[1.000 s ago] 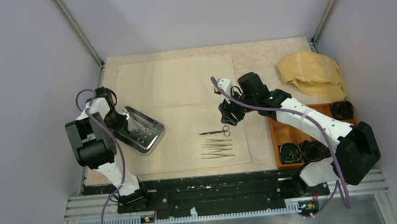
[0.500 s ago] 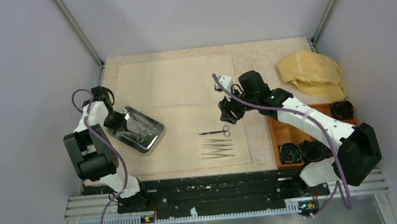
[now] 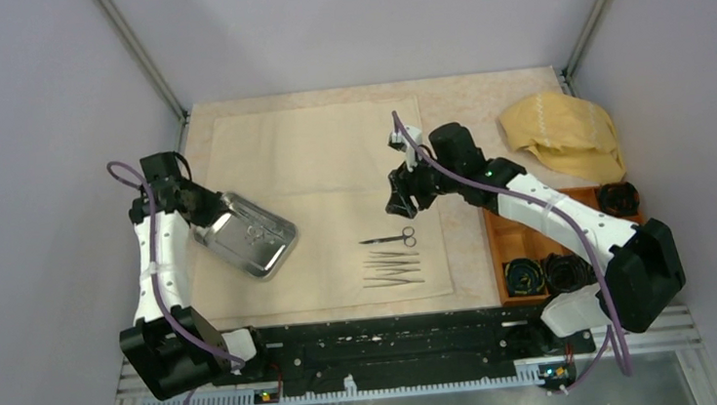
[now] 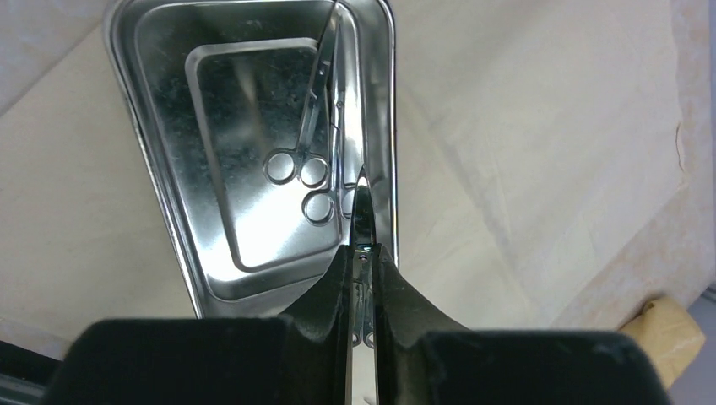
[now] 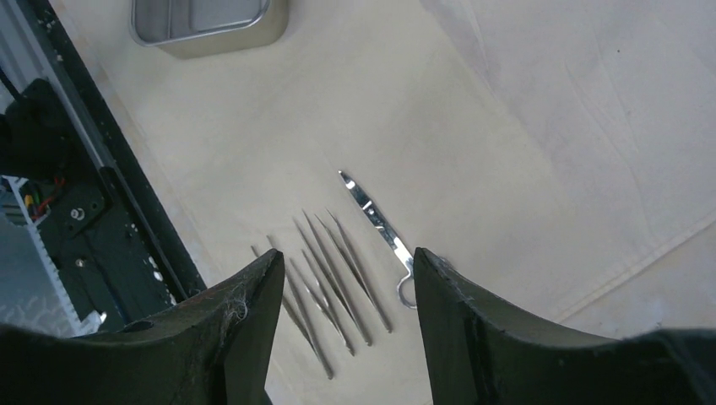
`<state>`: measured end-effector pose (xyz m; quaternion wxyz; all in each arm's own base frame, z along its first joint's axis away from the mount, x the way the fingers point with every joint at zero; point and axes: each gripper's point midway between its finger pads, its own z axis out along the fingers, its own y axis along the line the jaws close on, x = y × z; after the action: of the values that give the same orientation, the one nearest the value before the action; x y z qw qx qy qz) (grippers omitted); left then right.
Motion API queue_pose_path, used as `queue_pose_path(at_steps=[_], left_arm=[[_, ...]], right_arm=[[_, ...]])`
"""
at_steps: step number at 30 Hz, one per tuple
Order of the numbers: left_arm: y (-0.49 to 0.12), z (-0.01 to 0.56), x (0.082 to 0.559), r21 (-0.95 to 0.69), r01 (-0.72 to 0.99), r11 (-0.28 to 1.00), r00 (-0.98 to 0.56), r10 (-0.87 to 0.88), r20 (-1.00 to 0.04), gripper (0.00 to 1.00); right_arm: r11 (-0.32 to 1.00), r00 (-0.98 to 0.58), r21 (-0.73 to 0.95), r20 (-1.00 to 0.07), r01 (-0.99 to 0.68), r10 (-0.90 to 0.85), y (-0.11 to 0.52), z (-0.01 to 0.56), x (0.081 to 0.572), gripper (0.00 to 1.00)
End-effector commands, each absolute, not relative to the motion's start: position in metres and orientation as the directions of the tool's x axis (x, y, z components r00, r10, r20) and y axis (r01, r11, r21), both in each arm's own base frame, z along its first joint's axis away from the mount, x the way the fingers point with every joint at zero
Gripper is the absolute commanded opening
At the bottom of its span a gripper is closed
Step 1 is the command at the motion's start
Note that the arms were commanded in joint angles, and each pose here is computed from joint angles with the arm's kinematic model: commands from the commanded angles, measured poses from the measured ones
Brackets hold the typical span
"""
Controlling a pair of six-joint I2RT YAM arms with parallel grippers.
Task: Open and lay out the surgical kit
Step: Place the medical item in the surgical kit.
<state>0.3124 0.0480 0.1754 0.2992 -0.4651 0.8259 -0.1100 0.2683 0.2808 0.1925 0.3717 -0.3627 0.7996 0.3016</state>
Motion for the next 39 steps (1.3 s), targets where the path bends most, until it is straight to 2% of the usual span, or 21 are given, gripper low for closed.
queue_pose_path(at_steps=[1, 5, 9, 12, 16, 21, 29, 36, 39], left_arm=[[0.030, 0.187, 0.312, -0.509, -0.631, 0.585, -0.444, -0.811, -0.381, 0.00], [0.014, 0.202, 0.322, -0.567, -0.548, 0.615, -0.478, -0.787, -0.391, 0.00], [-0.015, 0.217, 0.335, -0.654, -0.421, 0.628, -0.531, -0.755, -0.384, 0.00], [-0.041, 0.222, 0.339, -0.706, -0.345, 0.619, -0.580, -0.732, -0.359, 0.00], [-0.082, 0.231, 0.340, -0.751, -0.239, 0.616, -0.645, -0.678, -0.351, 0.00], [-0.134, 0.249, 0.340, -0.822, -0.086, 0.563, -0.707, -0.616, -0.348, 0.00], [-0.188, 0.275, 0.334, -0.867, 0.123, 0.482, -0.777, -0.497, -0.386, 0.00], [-0.217, 0.289, 0.322, -0.878, 0.245, 0.411, -0.814, -0.405, -0.417, 0.00], [-0.226, 0.292, 0.321, -0.882, 0.262, 0.391, -0.821, -0.390, -0.417, 0.00]], right_arm=[[0.549, -0.492, 0.298, -0.834, -0.781, -0.248, 0.298, 0.221, 0.280, 0.58], [0.522, -0.520, 0.366, -0.834, -0.770, -0.183, 0.310, 0.230, 0.281, 0.59], [0.486, -0.638, 0.531, -0.766, -0.694, -0.075, 0.334, 0.237, 0.288, 0.63], [0.392, -0.738, 0.682, -0.674, -0.617, 0.010, 0.358, 0.245, 0.290, 0.63], [0.239, -0.814, 0.792, -0.581, -0.562, 0.009, 0.384, 0.249, 0.287, 0.64], [0.158, -0.855, 0.842, -0.517, -0.516, -0.035, 0.397, 0.243, 0.287, 0.64], [-0.056, -0.847, 0.846, -0.532, -0.531, -0.003, 0.382, 0.268, 0.277, 0.65], [-0.254, -0.894, 0.862, -0.446, -0.439, 0.034, 0.355, 0.284, 0.271, 0.60], [-0.290, -0.902, 0.860, -0.431, -0.419, 0.028, 0.353, 0.282, 0.268, 0.58]])
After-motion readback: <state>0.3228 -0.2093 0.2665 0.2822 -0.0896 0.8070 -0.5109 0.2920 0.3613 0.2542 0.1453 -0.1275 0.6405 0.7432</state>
